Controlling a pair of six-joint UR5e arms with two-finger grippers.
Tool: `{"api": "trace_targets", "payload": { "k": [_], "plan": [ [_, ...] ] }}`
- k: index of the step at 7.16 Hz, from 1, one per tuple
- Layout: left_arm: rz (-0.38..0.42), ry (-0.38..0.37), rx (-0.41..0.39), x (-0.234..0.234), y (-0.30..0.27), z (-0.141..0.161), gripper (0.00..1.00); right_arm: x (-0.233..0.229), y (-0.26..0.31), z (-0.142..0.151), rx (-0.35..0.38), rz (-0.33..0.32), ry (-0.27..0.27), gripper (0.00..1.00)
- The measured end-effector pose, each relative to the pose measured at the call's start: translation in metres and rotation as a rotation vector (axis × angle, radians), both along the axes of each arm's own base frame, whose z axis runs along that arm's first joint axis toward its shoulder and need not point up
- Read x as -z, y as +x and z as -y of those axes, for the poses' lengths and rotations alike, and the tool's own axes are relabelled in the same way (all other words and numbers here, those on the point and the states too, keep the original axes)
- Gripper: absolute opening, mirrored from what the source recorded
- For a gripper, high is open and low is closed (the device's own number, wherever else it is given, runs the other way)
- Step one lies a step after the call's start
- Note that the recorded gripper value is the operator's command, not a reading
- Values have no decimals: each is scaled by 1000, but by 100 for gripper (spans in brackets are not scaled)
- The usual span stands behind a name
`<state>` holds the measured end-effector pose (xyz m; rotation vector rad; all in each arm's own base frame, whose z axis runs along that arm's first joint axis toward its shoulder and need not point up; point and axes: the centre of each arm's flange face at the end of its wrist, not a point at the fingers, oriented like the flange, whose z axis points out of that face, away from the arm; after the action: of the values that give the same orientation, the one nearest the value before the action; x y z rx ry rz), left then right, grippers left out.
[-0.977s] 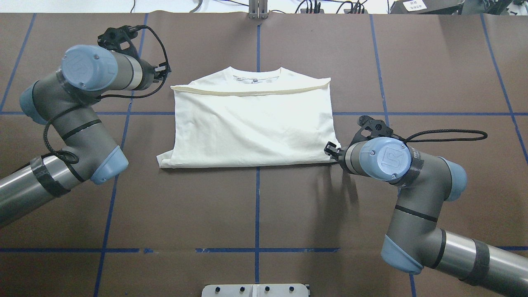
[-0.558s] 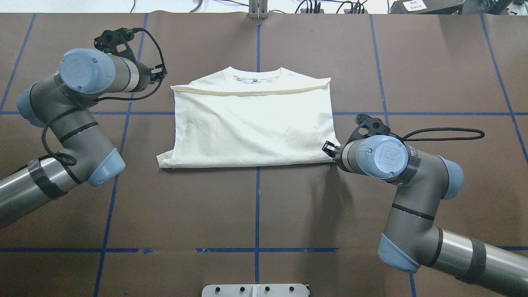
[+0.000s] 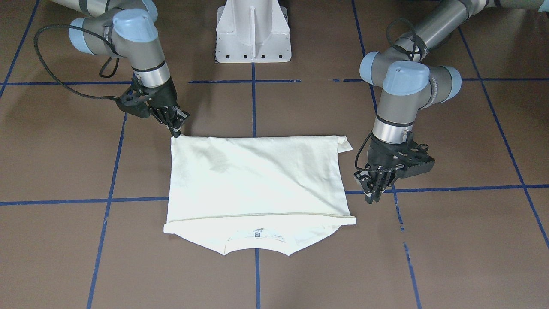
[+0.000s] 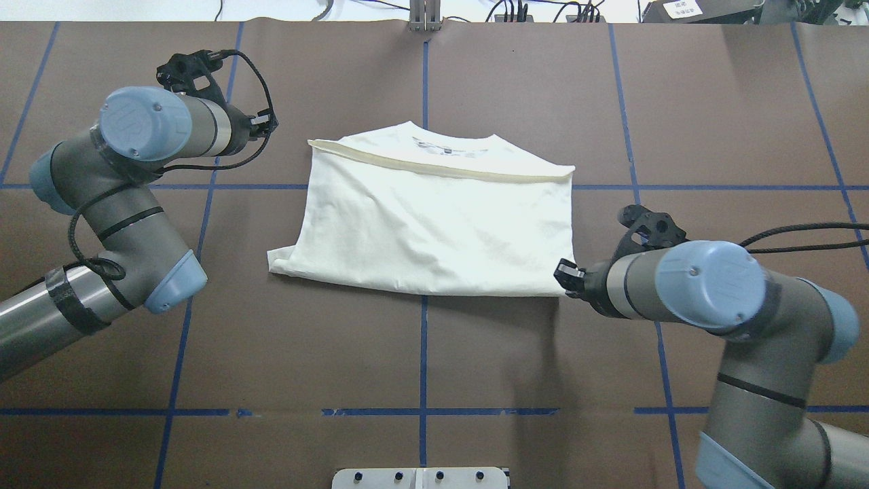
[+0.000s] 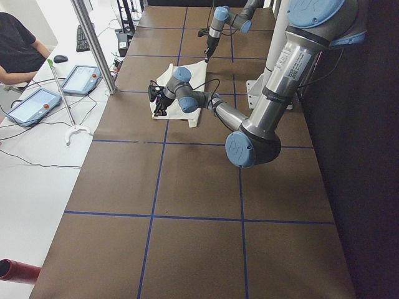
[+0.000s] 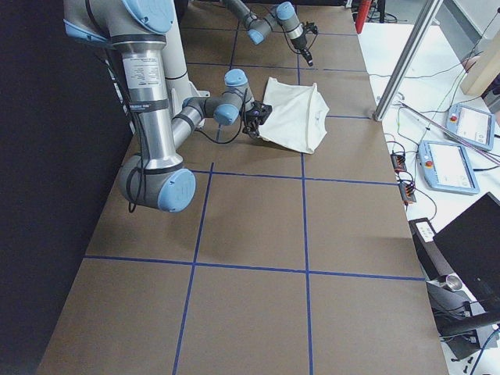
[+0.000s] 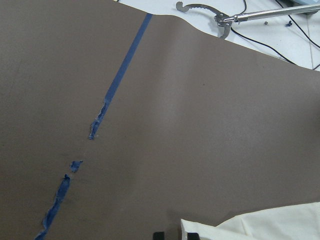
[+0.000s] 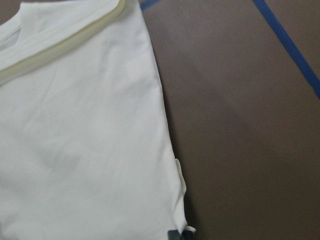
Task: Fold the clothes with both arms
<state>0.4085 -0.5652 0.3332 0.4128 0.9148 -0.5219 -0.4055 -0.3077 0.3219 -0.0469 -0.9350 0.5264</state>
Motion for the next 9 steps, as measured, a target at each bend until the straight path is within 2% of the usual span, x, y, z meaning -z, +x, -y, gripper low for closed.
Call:
{"api": "trace_targets", "payload": {
  "k": [1,2,3,4,6,7,8,9],
  "plan": [
    [-14,9,-7,8,-1,-5,29,7,13,-61,117,31,-69,29],
    [-33,14,-25,17,-1,-11,32,11,8,-115,227,39,-119,99],
    [-74,3,-66,27,2,-28,36,10,-3,-151,297,29,-135,100],
    [-135,-31,-114,36,9,-58,39,7,-9,-154,280,18,-123,100],
    [-255,-164,-196,53,51,-131,40,11,13,-92,104,31,-92,100],
    [-280,-257,-226,55,81,-172,40,17,23,-58,23,46,-80,100],
    [-270,-328,-248,54,104,-203,40,14,25,-32,-31,40,-74,100],
    [-250,-362,-261,52,117,-220,40,8,25,-19,-56,27,-71,100]
  ]
}}
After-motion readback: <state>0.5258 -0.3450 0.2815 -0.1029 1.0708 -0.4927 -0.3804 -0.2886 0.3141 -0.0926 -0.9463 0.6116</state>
